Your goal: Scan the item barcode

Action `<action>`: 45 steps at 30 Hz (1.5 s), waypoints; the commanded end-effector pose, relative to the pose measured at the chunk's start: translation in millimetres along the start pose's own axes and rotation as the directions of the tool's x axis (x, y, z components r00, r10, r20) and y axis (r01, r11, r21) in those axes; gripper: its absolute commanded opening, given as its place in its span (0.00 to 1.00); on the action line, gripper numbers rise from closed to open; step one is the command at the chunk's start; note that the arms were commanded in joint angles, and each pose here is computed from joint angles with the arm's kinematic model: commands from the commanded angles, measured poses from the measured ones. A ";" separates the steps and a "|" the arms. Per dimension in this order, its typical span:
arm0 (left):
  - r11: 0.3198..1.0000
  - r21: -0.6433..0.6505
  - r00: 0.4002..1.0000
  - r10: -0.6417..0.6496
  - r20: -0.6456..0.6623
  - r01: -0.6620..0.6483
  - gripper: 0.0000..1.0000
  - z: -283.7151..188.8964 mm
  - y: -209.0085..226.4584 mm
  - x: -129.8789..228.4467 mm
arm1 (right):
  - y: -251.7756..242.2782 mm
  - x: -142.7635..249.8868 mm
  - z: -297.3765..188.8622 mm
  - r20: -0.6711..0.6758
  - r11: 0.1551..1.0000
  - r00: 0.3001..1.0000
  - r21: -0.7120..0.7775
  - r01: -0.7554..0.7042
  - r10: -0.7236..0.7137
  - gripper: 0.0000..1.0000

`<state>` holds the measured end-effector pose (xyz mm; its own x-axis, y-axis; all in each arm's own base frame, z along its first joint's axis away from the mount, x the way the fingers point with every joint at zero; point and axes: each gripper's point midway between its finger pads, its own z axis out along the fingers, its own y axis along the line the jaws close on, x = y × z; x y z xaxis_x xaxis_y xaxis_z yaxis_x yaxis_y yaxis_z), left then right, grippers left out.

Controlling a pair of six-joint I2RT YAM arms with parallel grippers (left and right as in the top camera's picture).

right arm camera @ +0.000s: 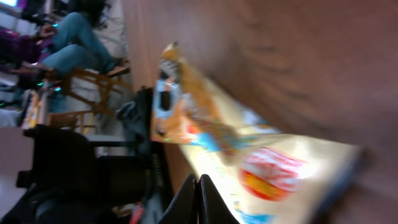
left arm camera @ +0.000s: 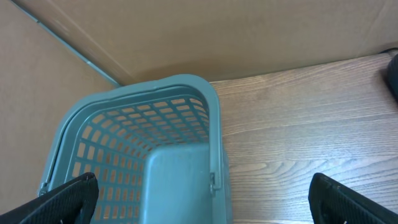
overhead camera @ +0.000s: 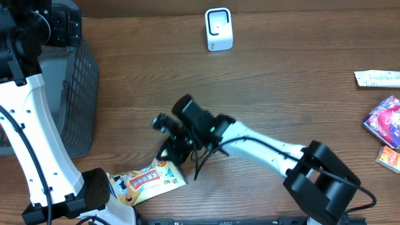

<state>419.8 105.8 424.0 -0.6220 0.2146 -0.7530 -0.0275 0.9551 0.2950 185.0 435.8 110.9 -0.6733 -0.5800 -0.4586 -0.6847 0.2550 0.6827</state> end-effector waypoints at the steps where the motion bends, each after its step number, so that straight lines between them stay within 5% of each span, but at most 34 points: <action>1: 1.000 0.010 1.000 -0.018 -0.009 0.018 1.00 6.7 -0.1 1.9 | 27.8 23.9 17.6 -0.062 0.992 0.995 -0.090 -0.089 0.084 0.04; 9: 1.000 0.010 1.000 -0.018 -0.009 0.018 1.00 6.7 -0.1 1.9 | 48.3 62.0 56.5 -0.182 0.983 0.980 -0.151 -0.107 0.078 0.04; 17: 1.000 0.010 1.000 -0.018 -0.009 0.018 1.00 6.7 -0.1 1.9 | 5.4 71.2 79.5 -0.227 0.944 0.946 -0.181 -0.276 0.233 0.04; 28: 1.000 0.010 1.000 -0.018 -0.009 0.018 1.00 6.7 -0.1 1.9 | -133.1 25.7 28.4 0.096 0.903 0.916 0.156 -0.401 0.391 0.04; 35: 1.000 0.010 1.000 -0.018 -0.009 0.018 1.00 6.7 -0.1 1.9 | -180.8 10.7 -13.1 0.213 0.867 0.888 0.213 -0.450 0.408 0.04; 39: 1.000 0.010 1.000 -0.018 -0.009 0.018 1.00 6.7 -0.1 1.9 | -173.9 -12.2 -38.2 0.247 0.880 0.904 0.246 -0.406 0.349 0.20; 43: 1.000 0.010 1.000 -0.018 -0.009 0.018 1.00 6.7 -0.1 1.9 | -174.3 -29.1 -83.1 0.318 0.811 0.909 0.434 -0.393 0.270 0.30; 44: 1.000 0.010 1.000 -0.018 -0.009 0.018 1.00 6.7 -0.1 1.9 | -170.2 -33.9 -96.0 0.328 0.796 0.914 0.473 -0.378 0.239 0.38; 45: 1.000 0.010 1.000 -0.018 -0.009 0.018 1.00 6.7 -0.1 1.9 | -161.9 -38.0 -105.3 0.328 0.795 0.919 0.486 -0.362 0.218 0.57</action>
<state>419.8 106.0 423.7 -0.6227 0.2143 -0.7526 -0.0277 0.9551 0.2948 310.9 348.3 19.5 -0.9367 -0.2493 -0.2459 -0.3483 0.7352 0.5816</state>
